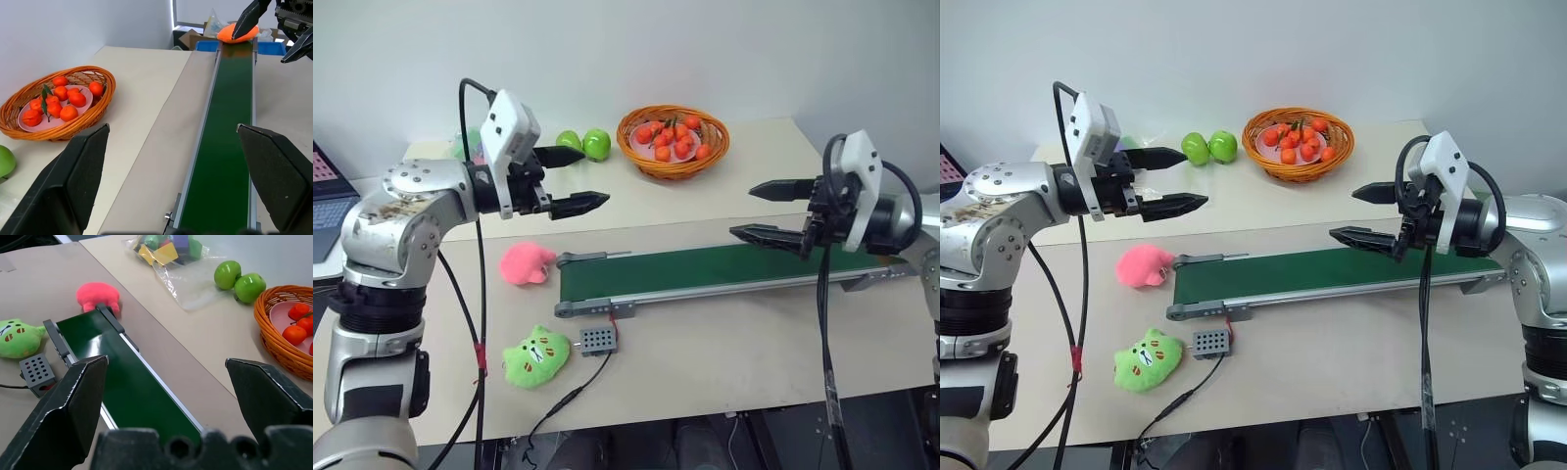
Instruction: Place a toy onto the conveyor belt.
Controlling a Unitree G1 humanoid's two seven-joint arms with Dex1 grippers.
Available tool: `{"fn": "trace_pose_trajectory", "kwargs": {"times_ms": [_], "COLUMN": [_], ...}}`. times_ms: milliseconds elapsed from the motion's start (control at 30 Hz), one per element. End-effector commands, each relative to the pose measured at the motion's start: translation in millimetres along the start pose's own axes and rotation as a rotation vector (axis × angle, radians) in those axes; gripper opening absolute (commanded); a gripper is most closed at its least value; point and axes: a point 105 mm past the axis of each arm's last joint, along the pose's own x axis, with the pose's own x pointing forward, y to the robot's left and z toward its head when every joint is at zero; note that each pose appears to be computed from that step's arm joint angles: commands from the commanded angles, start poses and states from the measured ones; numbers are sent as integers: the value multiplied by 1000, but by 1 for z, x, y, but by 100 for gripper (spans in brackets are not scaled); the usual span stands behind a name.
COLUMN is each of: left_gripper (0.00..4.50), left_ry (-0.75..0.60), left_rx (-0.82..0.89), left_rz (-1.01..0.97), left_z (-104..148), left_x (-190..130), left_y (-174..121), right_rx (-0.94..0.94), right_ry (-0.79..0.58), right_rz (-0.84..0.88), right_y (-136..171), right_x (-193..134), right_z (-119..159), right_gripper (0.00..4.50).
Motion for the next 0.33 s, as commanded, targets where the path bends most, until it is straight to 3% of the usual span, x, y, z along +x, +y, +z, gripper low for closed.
{"fn": "trace_pose_trajectory", "kwargs": {"times_ms": [33,333], "left_gripper": [447,447], "left_ry": [-51,-57], "left_rx": [64,52], "left_rz": [4,1], "left_z": [19,18], "left_x": [-2,-1], "left_y": [1,1], "right_rx": [-77,-91], "right_ry": [-27,-26], "right_rz": [-40,-41], "right_y": [-7,-8], "right_x": [-9,-8], "right_z": [18,19], "right_gripper": [450,450]}}
